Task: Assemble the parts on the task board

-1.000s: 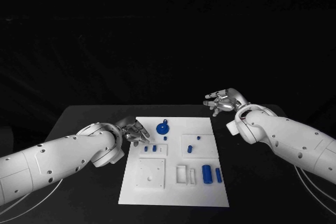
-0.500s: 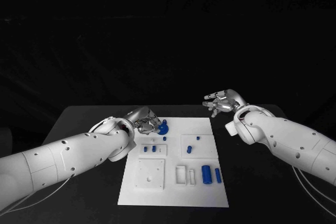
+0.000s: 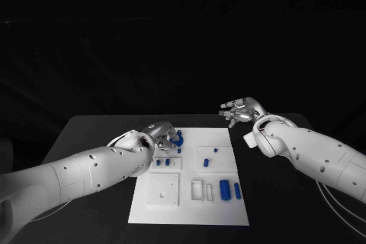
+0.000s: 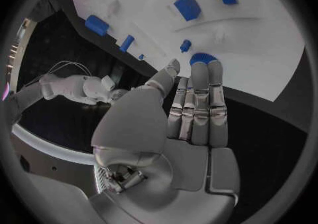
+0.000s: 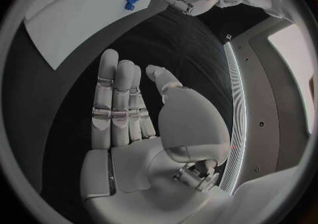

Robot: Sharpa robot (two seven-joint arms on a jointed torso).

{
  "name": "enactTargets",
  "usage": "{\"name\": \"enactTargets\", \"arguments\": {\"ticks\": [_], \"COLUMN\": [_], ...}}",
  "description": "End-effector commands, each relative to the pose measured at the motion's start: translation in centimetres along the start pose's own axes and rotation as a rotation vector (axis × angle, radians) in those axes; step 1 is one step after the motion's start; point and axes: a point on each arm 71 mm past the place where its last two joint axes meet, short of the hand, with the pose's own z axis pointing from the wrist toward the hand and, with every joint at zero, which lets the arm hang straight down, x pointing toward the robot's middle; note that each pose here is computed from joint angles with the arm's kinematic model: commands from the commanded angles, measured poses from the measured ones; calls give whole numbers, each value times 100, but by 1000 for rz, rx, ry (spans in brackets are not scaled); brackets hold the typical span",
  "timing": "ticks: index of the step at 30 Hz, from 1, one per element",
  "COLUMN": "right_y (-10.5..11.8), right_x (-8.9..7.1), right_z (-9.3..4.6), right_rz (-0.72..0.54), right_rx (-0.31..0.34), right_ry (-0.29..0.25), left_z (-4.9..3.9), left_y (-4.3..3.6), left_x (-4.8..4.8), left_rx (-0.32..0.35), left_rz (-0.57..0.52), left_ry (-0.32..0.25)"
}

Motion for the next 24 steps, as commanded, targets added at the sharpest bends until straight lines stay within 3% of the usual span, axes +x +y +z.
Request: {"name": "enactTargets", "arguments": {"ticks": [1,7,24], "right_y": [26,33,36], "right_x": [24,28,5], "right_z": [0,-2,-15], "right_rz": [6,6,4], "right_rx": [-17,-18,-18], "right_ry": [13,13,8], "left_z": [19,51,107], "left_y": [-72,-110,-154], "left_x": [63,132,205], "left_rx": [73,100,103], "left_rz": [76,119,130], "left_ry": [47,79,113]}}
